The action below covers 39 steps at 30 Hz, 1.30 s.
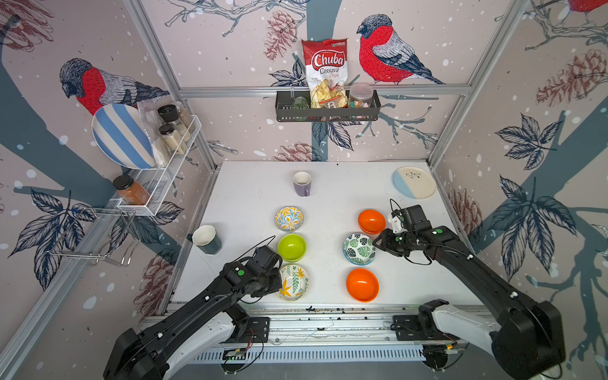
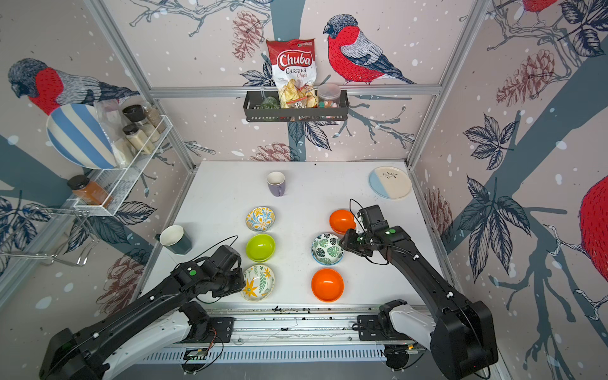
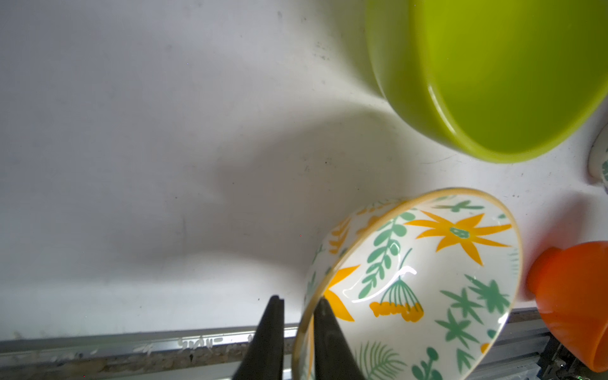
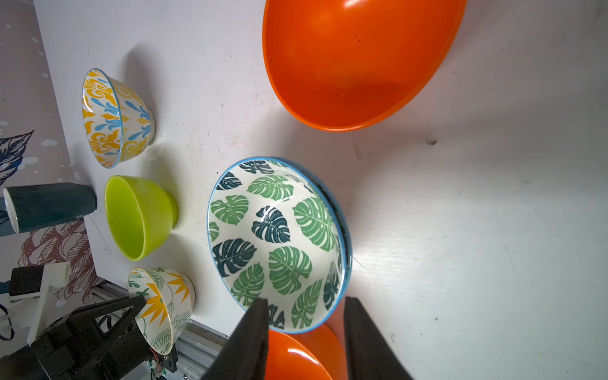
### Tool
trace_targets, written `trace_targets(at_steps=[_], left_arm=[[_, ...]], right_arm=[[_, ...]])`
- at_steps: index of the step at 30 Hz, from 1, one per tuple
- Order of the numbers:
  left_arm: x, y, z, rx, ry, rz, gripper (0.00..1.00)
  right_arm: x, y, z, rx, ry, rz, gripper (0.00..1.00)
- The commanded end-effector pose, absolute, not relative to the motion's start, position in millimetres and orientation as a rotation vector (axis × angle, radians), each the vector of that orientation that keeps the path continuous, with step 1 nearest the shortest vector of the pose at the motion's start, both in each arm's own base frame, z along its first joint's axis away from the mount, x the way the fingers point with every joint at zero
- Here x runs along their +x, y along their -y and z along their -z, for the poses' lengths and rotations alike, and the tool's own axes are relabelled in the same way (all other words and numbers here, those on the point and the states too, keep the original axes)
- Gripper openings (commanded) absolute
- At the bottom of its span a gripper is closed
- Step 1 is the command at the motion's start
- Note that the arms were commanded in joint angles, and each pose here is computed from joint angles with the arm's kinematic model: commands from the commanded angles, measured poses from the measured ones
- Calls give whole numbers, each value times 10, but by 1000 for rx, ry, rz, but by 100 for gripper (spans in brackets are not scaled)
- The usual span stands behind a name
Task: Stack the bowls
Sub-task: Pick up the bowl from the center of the board.
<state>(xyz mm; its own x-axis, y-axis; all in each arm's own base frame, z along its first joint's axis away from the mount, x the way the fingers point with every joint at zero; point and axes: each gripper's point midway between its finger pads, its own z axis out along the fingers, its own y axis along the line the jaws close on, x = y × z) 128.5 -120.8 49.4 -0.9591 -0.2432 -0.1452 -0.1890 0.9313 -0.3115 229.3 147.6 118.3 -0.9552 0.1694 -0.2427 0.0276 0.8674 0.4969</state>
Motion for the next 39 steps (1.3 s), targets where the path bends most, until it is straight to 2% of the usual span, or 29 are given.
trace_targets(at_steps=[1,5,14,21,23,29,31,34,39], left_arm=[[1302,1253,-501,-304,-2901,465,11],[1294,1272,-505,-291,-2902,478,0],[1180,1451,-575,-194,-2928,603,0],[1179,1607,-1125,-55,-2833,766,0],[1234,1637,-1317,-31,-2796,778,0],[1472,1802,-1677,28,-2750,762,0],[1558,1894,-1802,52,-2730,780,0],[1678,2045,-1929,86,-2715,808,0],[1830,2246,-1998,141,-2736,813,0]], right_arm=[[2284,-1488,-1164,145,-2771,-730,40],[2286,-1488,-1143,147,-2776,-727,40],[2278,-1488,-1217,141,-2761,-734,40],[2302,-1516,-1438,127,-2717,-753,42],[2309,-1563,-1519,112,-2704,-769,46],[2307,-1813,-1831,16,-2654,-826,90],[2299,-1910,-1928,-22,-2643,-845,96],[2271,-2072,-2037,-82,-2644,-871,95],[2204,-2321,-2152,-164,-2652,-906,79]])
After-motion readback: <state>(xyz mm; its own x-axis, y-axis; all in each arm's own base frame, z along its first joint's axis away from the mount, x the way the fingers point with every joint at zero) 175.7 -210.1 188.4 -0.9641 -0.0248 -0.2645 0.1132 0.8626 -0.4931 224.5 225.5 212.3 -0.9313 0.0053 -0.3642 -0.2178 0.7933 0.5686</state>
